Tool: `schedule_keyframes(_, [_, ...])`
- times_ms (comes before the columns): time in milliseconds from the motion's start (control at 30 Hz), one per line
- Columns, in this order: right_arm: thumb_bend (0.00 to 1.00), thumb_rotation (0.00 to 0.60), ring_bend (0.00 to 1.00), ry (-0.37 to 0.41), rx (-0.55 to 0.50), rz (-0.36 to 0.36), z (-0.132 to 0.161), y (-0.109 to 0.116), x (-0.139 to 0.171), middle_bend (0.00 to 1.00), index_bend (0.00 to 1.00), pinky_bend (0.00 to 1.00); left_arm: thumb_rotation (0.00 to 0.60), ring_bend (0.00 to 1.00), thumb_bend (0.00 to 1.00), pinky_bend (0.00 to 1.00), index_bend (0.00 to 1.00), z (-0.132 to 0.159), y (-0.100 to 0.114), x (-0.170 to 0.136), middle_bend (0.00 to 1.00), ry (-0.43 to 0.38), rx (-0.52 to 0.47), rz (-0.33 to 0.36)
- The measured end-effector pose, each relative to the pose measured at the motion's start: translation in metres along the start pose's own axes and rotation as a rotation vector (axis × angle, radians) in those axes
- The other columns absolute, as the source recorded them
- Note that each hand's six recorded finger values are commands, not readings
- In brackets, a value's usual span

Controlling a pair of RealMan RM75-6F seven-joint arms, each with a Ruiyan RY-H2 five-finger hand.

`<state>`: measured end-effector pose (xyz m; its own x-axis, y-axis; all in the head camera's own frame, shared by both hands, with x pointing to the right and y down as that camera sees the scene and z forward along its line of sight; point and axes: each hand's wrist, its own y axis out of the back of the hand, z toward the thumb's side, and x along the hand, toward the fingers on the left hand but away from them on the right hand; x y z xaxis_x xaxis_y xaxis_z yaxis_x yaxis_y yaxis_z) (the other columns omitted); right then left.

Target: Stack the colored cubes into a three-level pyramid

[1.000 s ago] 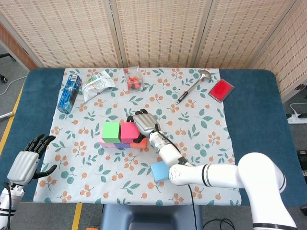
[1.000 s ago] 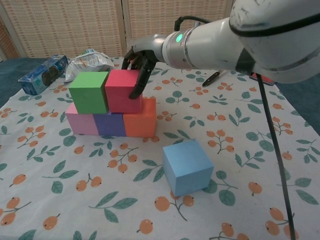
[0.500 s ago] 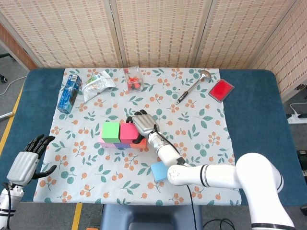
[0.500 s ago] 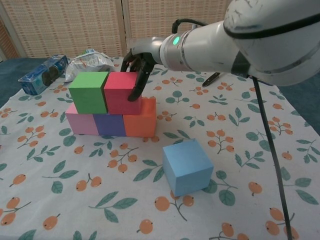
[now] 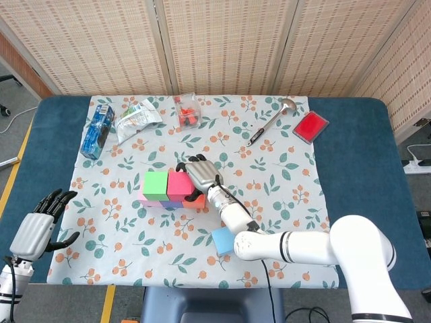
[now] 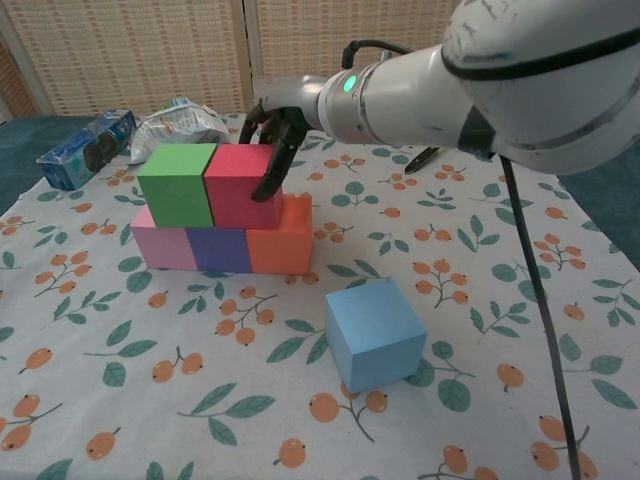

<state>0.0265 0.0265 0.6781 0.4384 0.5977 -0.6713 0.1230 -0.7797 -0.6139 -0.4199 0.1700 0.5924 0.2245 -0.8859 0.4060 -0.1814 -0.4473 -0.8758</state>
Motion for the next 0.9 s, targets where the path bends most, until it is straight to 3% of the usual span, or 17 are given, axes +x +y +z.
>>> schedule_keyframes(400, [0.22,0.6,0.05,0.005,0.001,0.006,0.001,-0.001,0.001,0.28,0.12,0.0,0.6,0.05,0.25,0.16,0.09,0.0,0.0,0.0,0.12,-0.002,-0.002,0.001])
schedule_keyframes(600, [0.22,0.6,0.0,0.013,0.005,0.016,0.0,-0.001,0.006,0.19,0.01,0.0,0.6,0.05,0.25,0.16,0.09,0.0,0.0,0.001,0.12,-0.002,0.002,0.001])
schedule_keyframes(733, [0.22,0.6,0.0,0.012,0.008,0.014,-0.002,0.001,0.01,0.13,0.0,0.0,0.6,0.05,0.25,0.16,0.09,0.002,0.001,0.002,0.12,-0.008,0.006,0.002])
schedule_keyframes(900, [0.22,0.6,0.0,0.002,0.007,0.019,-0.008,0.002,0.014,0.13,0.0,0.0,0.6,0.05,0.25,0.16,0.09,0.004,0.002,0.005,0.12,-0.016,0.014,0.0])
